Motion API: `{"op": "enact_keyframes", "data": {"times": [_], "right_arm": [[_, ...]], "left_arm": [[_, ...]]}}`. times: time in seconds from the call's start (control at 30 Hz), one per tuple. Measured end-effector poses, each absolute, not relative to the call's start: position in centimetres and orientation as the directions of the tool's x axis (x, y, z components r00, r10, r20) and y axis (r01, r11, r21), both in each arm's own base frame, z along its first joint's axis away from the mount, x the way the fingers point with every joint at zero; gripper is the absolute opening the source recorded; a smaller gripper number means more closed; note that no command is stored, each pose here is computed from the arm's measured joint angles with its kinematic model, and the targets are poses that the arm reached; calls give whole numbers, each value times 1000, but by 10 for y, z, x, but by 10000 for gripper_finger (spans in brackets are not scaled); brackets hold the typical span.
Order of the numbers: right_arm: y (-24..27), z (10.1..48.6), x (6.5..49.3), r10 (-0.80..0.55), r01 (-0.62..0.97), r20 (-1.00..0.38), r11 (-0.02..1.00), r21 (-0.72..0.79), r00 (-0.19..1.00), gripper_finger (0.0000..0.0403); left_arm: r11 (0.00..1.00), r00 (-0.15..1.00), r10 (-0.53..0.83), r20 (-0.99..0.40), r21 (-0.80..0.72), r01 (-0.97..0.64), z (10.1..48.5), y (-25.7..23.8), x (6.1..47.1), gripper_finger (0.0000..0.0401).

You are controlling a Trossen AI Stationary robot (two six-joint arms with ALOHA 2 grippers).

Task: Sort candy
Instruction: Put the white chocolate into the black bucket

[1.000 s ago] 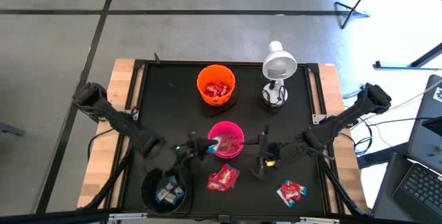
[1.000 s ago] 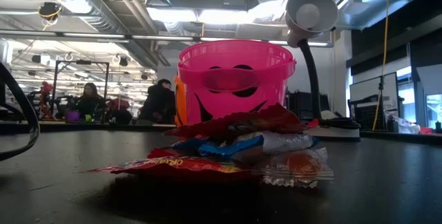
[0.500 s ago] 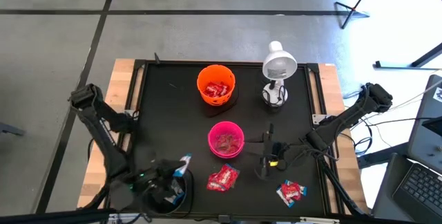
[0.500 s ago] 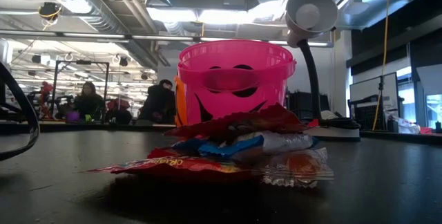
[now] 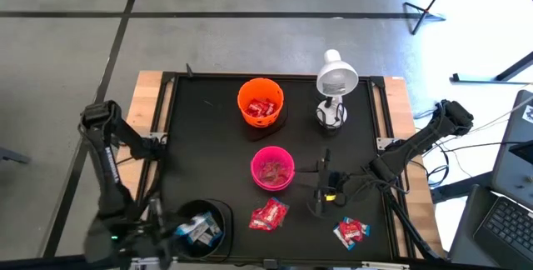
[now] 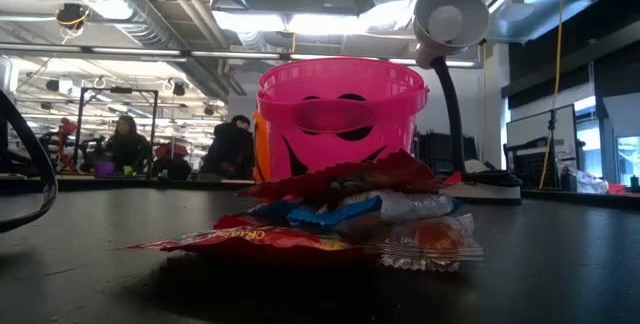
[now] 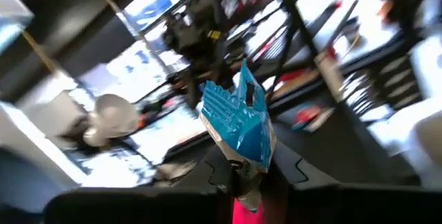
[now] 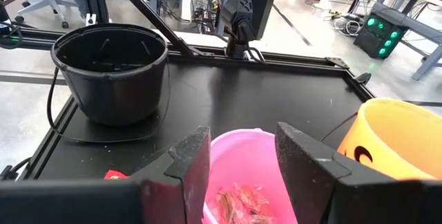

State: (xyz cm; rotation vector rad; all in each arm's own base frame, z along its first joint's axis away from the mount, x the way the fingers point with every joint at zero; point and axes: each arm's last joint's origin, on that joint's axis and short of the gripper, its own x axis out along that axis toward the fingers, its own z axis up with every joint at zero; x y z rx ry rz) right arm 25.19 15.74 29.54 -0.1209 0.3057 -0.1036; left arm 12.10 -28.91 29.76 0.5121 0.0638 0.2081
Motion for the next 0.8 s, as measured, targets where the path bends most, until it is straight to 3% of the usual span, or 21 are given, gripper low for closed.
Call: {"op": "enact_keyframes", "data": {"times": [0.17, 0.4, 0.63, 0.8], "right_arm": [[157, 295, 252, -120, 83, -294, 987, -134, 948, 161], [158, 295, 252, -109, 72, -296, 989, -130, 949, 161], [159, 295, 252, -82, 47, -303, 991, -122, 949, 161], [159, 295, 252, -75, 40, -305, 992, -120, 949, 161]], "left_arm": [[949, 992, 124, -4, 292, -117, 309, -293, 85, 28], [981, 991, 134, -1, 141, -133, 305, -291, 74, 36], [987, 997, 70, -25, 148, -65, 275, -285, 87, 77], [996, 994, -33, -99, 83, 41, 250, -277, 99, 85]]}}
